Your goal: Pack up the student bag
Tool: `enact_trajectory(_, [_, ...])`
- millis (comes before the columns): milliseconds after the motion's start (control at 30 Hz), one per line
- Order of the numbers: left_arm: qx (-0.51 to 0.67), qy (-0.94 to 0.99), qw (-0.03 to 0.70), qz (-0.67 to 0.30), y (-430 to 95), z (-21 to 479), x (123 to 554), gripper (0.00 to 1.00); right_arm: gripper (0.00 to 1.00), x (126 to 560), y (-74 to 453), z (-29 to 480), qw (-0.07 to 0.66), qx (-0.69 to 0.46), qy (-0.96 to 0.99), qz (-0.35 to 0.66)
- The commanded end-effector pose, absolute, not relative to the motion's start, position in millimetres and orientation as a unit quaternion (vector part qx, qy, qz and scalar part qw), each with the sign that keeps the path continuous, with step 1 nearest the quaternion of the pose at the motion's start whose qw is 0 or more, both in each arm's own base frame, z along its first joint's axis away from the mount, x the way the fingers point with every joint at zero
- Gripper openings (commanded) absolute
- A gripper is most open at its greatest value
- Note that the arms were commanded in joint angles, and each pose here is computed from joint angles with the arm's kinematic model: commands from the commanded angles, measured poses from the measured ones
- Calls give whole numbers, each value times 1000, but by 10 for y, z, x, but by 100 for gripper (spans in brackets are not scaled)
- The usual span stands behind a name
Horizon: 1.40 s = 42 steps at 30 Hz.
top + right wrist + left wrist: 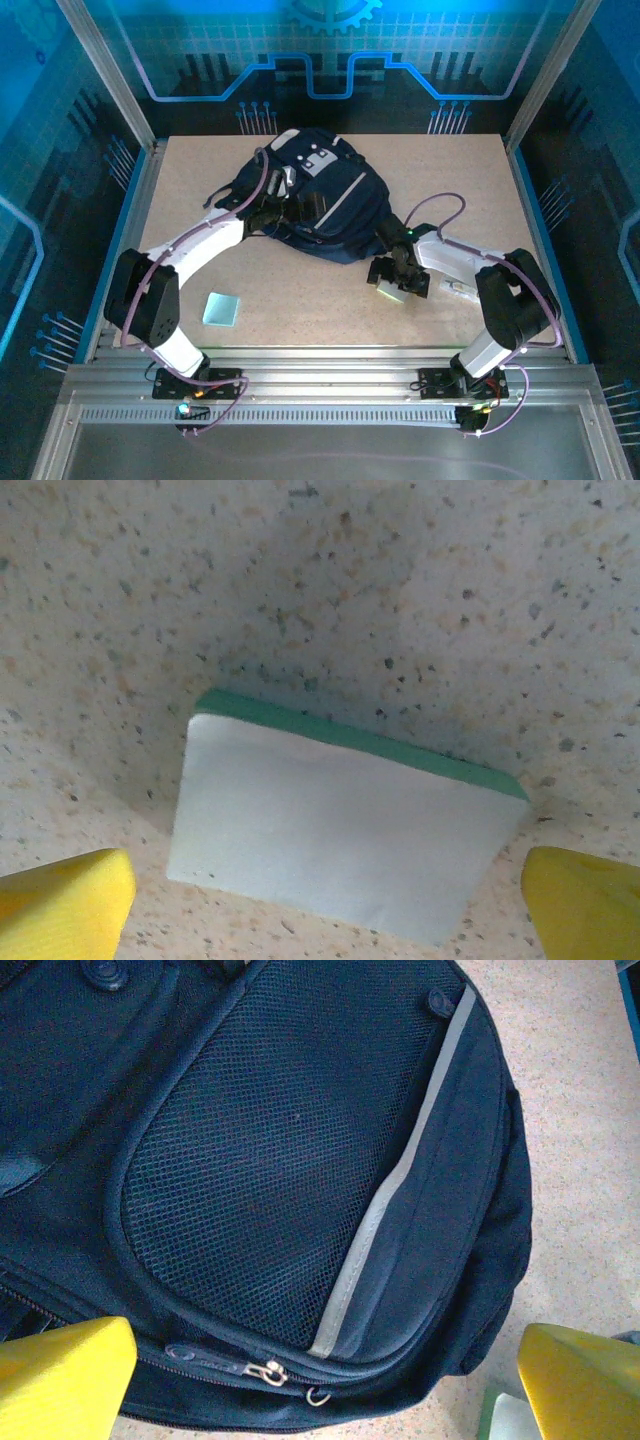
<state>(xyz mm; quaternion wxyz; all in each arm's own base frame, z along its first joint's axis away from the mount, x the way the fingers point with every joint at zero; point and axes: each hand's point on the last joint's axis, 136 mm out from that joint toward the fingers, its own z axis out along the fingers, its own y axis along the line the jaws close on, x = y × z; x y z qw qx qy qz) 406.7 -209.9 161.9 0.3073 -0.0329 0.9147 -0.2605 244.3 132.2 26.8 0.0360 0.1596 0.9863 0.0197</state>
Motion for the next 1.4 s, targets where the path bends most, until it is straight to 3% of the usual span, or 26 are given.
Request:
enact_trajectory(0, [-32, 913, 321, -251, -2020, 1716, 4031, 99, 100, 2569, 1356, 210, 62, 192, 979, 19])
enact_trajectory(367, [-28, 910, 322, -258, -2049, 1788, 4047, 99, 88, 2531, 1314, 61, 56, 205, 977, 16])
enact_trajectory(633, [-30, 908, 323, -264, -2048, 1795, 4016, 99, 67, 2375, 1226, 0, 52, 195, 979, 4])
enact_trajectory(800, [-18, 909, 322, -266, -2111, 1819, 4095, 99, 58, 2484, 1235, 230, 79, 180, 980, 11])
enact_trajectory(1033, [51, 904, 334, -261, -2330, 1943, 4290, 99, 50, 2719, 1168, 686, 133, 172, 975, 41])
enact_trajectory(1367, [213, 908, 325, -158, -2897, 1710, 4317, 98, 51, 3158, 639, 1175, 209, 209, 952, 83])
